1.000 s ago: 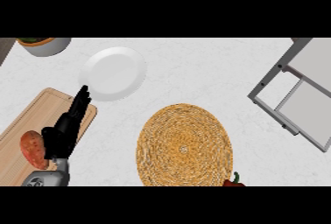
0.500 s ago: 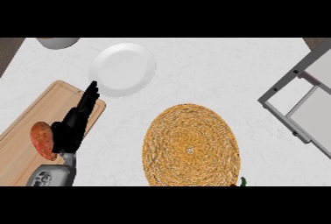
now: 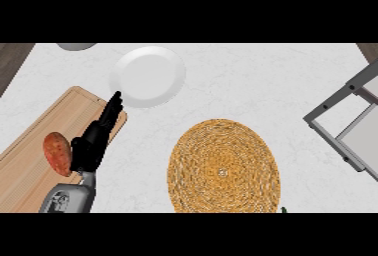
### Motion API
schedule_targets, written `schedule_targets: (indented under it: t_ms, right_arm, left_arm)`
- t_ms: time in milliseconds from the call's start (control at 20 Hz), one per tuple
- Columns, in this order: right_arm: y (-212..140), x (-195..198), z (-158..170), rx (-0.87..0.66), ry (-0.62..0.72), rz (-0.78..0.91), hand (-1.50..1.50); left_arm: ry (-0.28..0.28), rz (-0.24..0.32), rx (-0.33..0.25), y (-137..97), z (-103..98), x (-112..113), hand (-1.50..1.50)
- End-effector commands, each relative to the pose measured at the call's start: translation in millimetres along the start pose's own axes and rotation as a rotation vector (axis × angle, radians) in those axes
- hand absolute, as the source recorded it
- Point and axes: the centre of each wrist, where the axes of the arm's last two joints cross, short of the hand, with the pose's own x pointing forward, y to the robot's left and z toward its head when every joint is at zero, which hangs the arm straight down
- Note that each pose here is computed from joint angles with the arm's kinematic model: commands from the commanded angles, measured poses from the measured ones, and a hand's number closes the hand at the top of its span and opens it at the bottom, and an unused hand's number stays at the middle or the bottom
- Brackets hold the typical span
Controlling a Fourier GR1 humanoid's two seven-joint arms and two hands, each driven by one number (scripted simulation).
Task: Pick the cupcake from the placemat and place it in the tiered shelf
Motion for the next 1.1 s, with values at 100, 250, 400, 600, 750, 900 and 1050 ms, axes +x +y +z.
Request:
schedule_targets:
  t_ms: [100,250,400,600,750,900,1050]
  right_arm:
    - [20.5,-20.0,-18.6,-0.012,-0.004,0.043,1.50]
    - [44.4,-9.8,-27.4,-0.074,-0.034,0.100,1.50]
    - [43.4,-17.0,-31.5,-0.057,-0.152,0.131,1.50]
    - [72.1,-56.6,-44.0,-0.072,-0.117,0.118,1.50]
    - [83.9,-69.6,-39.8,-0.117,-0.060,-0.206,1.50]
    - [82.7,-68.5,-61.6,-0.102,-0.049,-0.226,1.50]
    - [85.0,-65.0,-70.4,-0.118,-0.040,-0.223,1.50]
  left_arm:
    - [-0.006,0.009,-0.006,-5.3,-10.2,0.2,0.00]
    - [-0.016,-0.005,-0.011,-4.3,-13.0,22.9,0.00]
    - [-0.022,-0.002,-0.012,-6.0,-2.9,3.1,0.00]
    - [-0.018,-0.019,-0.007,-3.2,-11.1,10.6,0.00]
    - [-0.021,-0.007,-0.024,3.3,-14.5,7.1,0.00]
    - [-0.012,0.003,-0.015,-7.5,-10.5,9.8,0.00]
    - [0.001,0.010,-0.010,-9.0,-7.1,7.7,0.00]
